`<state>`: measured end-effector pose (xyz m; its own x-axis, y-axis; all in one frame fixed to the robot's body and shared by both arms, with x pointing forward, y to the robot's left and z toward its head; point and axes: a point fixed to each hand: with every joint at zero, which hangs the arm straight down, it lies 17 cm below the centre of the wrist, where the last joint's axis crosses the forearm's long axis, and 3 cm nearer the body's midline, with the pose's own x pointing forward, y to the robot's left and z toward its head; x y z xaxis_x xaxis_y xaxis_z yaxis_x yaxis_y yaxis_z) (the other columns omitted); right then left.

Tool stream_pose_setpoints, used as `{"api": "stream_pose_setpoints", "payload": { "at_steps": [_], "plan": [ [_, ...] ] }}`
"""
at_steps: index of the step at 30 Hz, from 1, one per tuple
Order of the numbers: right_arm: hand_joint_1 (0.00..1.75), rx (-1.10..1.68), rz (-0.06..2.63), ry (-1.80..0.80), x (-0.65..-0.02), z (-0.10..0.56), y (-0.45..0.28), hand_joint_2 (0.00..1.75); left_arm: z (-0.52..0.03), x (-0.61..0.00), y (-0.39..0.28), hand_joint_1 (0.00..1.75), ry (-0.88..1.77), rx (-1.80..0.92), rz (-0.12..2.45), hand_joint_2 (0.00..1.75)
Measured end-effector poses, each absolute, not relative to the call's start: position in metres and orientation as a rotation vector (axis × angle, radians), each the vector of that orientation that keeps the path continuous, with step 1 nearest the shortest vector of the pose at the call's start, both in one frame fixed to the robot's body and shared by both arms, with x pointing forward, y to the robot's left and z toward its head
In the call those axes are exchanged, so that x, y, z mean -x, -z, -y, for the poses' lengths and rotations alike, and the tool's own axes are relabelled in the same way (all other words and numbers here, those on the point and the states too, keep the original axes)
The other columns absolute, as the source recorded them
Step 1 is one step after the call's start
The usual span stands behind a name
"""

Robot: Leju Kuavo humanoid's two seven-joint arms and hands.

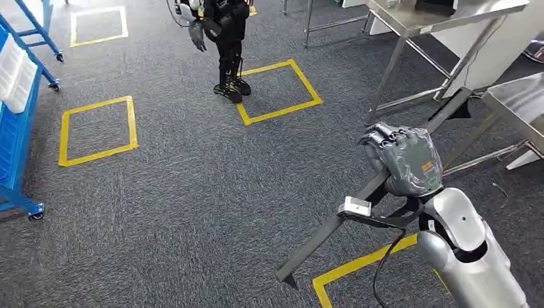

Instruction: Take the parts from the cabinet and place them on the table.

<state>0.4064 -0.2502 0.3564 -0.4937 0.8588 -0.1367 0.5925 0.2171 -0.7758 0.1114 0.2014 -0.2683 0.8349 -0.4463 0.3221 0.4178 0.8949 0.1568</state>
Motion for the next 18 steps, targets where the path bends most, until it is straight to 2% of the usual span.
{"api": "stream_pose_setpoints", "payload": {
  "at_steps": [18],
  "plan": [
    [1.75,1.291,2.174,-1.135,-0.394,0.259,-0.338,1.75,-0.196,-0.117,0.267,0.00,0.463,-0.083,0.362,1.75]
  ]
}}
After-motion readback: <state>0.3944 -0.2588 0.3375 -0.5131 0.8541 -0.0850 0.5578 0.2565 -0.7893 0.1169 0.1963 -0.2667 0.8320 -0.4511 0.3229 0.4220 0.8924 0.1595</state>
